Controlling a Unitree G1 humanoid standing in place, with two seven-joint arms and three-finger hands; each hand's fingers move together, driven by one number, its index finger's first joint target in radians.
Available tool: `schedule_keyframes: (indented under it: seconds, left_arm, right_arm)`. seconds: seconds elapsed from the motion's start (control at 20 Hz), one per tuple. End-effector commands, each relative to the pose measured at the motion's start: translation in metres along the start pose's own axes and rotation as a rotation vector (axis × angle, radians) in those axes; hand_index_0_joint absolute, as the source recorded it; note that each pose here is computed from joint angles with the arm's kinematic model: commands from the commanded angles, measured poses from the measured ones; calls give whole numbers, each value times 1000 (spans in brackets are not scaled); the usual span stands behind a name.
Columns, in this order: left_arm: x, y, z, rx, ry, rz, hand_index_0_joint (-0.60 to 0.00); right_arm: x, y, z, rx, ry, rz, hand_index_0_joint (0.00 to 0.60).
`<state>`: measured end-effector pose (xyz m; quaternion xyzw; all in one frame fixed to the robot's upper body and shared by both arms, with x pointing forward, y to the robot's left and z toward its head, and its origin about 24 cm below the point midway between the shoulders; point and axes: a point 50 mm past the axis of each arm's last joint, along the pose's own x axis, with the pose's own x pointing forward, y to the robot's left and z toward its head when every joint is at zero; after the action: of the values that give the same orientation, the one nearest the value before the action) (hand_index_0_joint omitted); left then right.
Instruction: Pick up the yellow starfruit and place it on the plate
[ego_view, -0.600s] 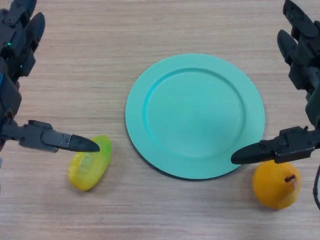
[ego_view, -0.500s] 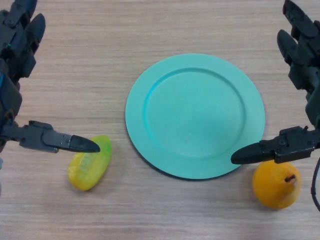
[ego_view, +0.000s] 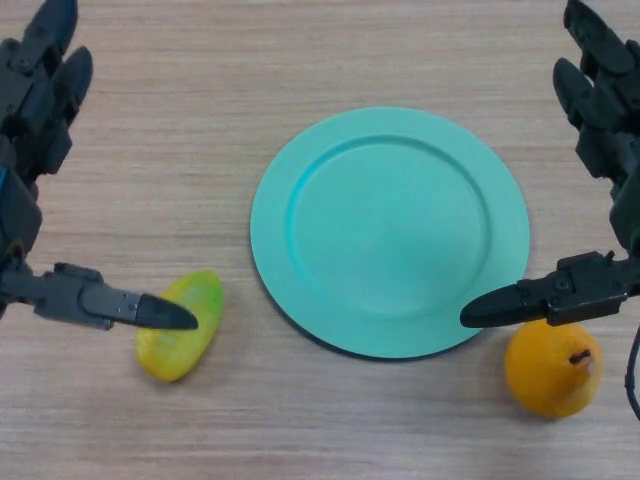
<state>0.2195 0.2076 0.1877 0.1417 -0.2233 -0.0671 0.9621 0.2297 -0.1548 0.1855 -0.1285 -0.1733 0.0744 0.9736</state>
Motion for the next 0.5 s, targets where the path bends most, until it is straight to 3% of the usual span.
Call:
schedule_keyframes:
  seconds: [0.05,0.2,0.3,0.5]
  left_arm:
    - [-9,15,23,105,-120,25,0]
    - [-15,20,10,163,-53,-5,0]
    - [-21,21,-9,279,7,-67,0]
    - [-30,26,-35,300,69,-56,0]
  right_arm:
    - [-1,-5,29,-40,-188,-13,0]
    - [0,-4,29,-35,-186,-3,0]
    - [0,-2,27,-44,-187,9,0]
    - [0,-1,27,-32,-187,8,0]
